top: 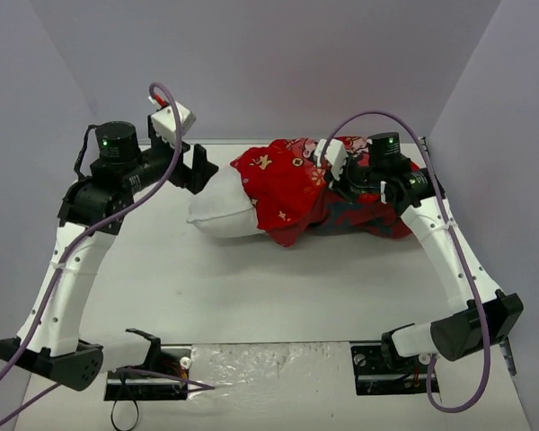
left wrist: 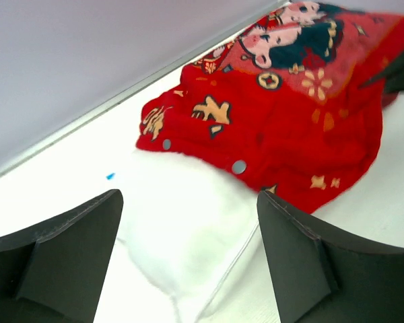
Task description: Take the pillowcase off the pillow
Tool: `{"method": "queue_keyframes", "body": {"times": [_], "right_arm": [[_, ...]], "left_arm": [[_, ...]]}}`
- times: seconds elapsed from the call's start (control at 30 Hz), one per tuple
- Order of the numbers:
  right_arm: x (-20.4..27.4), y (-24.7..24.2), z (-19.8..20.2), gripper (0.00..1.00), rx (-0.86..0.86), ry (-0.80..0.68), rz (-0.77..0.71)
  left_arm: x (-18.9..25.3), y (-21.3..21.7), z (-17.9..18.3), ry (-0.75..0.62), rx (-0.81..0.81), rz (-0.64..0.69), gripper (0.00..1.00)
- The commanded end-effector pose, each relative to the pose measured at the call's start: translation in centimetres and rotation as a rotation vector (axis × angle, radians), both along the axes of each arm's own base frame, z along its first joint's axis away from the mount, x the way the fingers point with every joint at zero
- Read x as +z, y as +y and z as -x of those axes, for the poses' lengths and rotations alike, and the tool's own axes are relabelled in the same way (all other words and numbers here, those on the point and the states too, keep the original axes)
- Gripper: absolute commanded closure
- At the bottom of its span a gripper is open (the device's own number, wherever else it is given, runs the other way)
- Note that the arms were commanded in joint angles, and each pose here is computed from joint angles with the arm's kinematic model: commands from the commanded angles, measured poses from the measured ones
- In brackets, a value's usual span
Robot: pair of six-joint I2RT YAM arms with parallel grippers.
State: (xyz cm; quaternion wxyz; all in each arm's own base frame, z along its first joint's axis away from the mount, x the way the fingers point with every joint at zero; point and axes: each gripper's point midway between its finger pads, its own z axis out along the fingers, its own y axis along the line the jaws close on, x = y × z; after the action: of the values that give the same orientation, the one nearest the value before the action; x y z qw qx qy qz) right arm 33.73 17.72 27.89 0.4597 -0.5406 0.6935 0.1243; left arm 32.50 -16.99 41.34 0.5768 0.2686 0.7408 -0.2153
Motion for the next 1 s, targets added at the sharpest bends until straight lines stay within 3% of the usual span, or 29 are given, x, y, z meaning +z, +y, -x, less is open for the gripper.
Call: {"method": "queue_keyframes", "body": {"times": [0.0, 0.13, 0.33, 0.47, 0.6, 0.8, 0.97], "right_arm": [[5.3, 0.5, 0.3, 1.00, 0.051, -0.106, -0.096], [6.7, 0.1, -0.6, 1.00, 0.031, -0.126, -0.115], [7.9, -0.4, -2.1, 1.00, 0.000, -0.122, -0.147], [7.9, -0.2, -2.2, 1.00, -0.001, -0.108, -0.158], [7.8, -0.1, -1.8, 1.00, 0.004, -0.103, -0.164], [7.4, -0.6, -1.3, 1.00, 0.001, -0.103, -0.156], [7.1, -0.8, -0.9, 1.00, 0.004, -0.096, -0.158]], "left_arm": [[-3.0, -0.7, 2.2, -0.060, -0.155, -0.222, 0.20], [-6.7, -2.5, 5.8, -0.074, -0.317, -0.421, 0.20], [-10.8, -5.6, 8.8, -0.066, -0.486, -0.543, 0.21], [-12.9, -4.7, 5.7, -0.113, -0.327, -0.735, 0.22], [-12.7, -4.9, 2.5, -0.176, -0.217, -0.745, 0.21], [-13.6, -4.8, -1.4, -0.156, -0.121, -0.760, 0.22], [-12.9, -5.1, -3.0, -0.189, -0.072, -0.743, 0.22]]}}
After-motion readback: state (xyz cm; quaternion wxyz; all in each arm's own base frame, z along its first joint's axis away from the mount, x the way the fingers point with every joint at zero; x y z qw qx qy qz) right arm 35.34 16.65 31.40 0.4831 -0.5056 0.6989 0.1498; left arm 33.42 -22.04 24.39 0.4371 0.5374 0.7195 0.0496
